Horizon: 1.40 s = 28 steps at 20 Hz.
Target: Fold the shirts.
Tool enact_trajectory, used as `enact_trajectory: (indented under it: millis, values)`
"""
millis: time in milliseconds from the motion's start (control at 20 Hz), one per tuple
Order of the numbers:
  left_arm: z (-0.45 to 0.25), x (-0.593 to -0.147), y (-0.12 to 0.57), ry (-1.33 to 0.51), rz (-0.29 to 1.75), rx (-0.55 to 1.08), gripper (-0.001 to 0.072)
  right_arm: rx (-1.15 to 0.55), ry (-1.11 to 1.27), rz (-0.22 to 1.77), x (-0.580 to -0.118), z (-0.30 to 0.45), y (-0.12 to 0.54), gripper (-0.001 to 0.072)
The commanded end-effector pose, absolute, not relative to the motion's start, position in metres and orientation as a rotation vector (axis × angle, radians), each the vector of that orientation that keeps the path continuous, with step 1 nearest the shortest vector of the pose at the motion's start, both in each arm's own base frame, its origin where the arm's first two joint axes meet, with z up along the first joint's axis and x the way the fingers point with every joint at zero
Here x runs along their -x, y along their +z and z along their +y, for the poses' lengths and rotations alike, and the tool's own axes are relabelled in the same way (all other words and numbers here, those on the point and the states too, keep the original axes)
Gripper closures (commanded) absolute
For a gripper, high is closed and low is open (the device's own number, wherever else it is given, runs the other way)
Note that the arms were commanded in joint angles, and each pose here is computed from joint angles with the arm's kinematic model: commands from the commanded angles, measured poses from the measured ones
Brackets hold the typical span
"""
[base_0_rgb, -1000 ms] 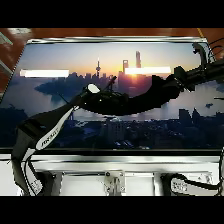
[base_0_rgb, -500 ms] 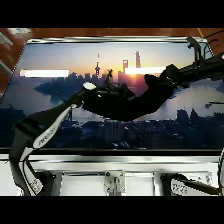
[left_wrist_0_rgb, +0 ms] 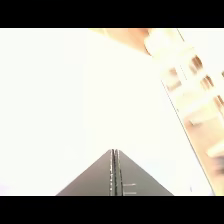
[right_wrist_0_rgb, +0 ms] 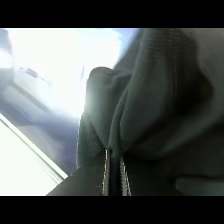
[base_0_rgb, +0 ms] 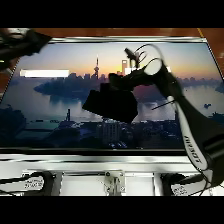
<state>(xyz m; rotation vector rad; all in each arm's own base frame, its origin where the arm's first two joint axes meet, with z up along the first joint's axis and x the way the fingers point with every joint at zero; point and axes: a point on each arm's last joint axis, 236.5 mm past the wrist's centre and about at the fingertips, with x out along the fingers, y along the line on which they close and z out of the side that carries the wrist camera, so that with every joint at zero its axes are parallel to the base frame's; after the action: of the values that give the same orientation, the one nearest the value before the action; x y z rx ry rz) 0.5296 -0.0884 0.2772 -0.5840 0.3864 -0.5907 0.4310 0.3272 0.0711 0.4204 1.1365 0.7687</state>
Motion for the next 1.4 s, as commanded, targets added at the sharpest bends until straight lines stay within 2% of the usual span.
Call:
enact_trajectory:
  millis: [0, 50, 200, 300, 500, 600, 700, 800, 950, 1100, 1350]
  values:
    - [-0.040, -0.482, 0.323, -0.554, 0.334, 0.497, 0.0670, -0.608, 0.778, 1.144, -0.436, 0.406, 0.023, 0.0269]
    - [-0.043, -0.471, 0.325, -0.578, 0.350, 0.483, 0.0669, -0.674, 0.763, 1.133, -0.441, 0.417, 0.018, 0.0014]
    - [-0.067, -0.444, 0.316, -0.683, 0.438, 0.444, 0.0669, -0.798, 0.727, 1.086, -0.460, 0.418, 0.027, 0.0016]
    - [-0.076, -0.438, 0.309, -0.708, 0.473, 0.422, 0.0669, -0.761, 0.764, 1.124, -0.452, 0.402, 0.039, 0.0021]
    - [-0.068, -0.442, 0.292, -0.654, 0.516, 0.360, 0.0669, -0.416, 0.760, 1.343, -0.408, 0.311, 0.032, 0.0021]
    - [-0.061, -0.444, 0.282, -0.620, 0.542, 0.325, 0.0669, -0.254, 0.622, 1.485, -0.394, 0.229, 0.018, 0.0021]
    - [-0.050, -0.446, 0.268, -0.561, 0.588, 0.302, 0.0670, -0.195, 0.467, 1.615, -0.383, 0.152, 0.004, 0.0021]
    - [-0.029, -0.447, 0.247, -0.441, 0.673, 0.313, 0.0669, -0.285, 0.373, 1.676, -0.377, 0.116, -0.017, 0.0020]
    - [-0.013, -0.444, 0.229, -0.352, 0.748, 0.301, 0.0669, -0.470, 0.367, 1.605, -0.385, 0.128, -0.058, 0.0013]
    - [-0.025, -0.440, 0.227, -0.370, 0.773, 0.322, 0.0669, -0.619, 0.387, 1.502, -0.398, 0.160, -0.088, 0.0012]
    - [-0.068, -0.436, 0.228, -0.454, 0.791, 0.306, 0.0669, -0.756, 0.467, 1.492, -0.405, 0.200, -0.105, 0.0014]
